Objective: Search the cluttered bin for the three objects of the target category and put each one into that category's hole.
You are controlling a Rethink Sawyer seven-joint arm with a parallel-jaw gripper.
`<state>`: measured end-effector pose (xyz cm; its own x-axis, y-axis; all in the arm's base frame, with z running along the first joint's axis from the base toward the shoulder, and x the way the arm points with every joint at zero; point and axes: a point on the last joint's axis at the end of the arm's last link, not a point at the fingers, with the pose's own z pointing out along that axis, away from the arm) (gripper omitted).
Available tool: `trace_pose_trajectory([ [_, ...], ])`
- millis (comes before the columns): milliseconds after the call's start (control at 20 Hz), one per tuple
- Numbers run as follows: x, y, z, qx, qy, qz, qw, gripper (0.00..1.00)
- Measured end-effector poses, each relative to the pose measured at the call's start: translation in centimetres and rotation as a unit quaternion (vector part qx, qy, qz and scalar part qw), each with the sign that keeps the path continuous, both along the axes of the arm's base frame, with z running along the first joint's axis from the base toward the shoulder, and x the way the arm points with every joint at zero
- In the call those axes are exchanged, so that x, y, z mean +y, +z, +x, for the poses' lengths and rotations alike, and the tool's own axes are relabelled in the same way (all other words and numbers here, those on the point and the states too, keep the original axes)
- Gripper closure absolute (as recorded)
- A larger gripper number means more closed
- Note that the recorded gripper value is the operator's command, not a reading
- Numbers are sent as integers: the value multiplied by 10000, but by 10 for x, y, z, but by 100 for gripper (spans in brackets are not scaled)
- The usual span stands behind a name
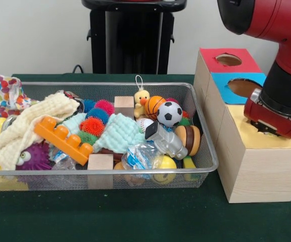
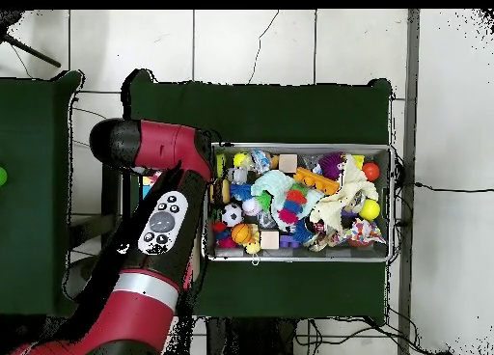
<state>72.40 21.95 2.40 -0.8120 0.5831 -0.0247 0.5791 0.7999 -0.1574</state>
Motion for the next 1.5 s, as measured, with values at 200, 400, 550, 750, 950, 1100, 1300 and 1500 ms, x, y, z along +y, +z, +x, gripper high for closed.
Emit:
trace_pose_trajectory([
  [200, -2, 0, -1, 9, -16, -1, 10000, 0],
  [400, -4, 0, -3, 32, -40, -6, 10000, 0],
  [550, -7, 1, -5, 47, -74, -8, 10000, 0],
  [750, -10, 11, -3, 11, -116, 12, 9999, 0],
  [950, -9, 25, 0, -33, -139, 49, 9999, 0],
  [1100, -10, 33, 0, -27, -162, 72, 9998, 0],
  [1300, -8, 57, 3, 17, -202, 155, 9997, 0],
  [1500, -9, 82, 7, 31, -258, 242, 9994, 0],
])
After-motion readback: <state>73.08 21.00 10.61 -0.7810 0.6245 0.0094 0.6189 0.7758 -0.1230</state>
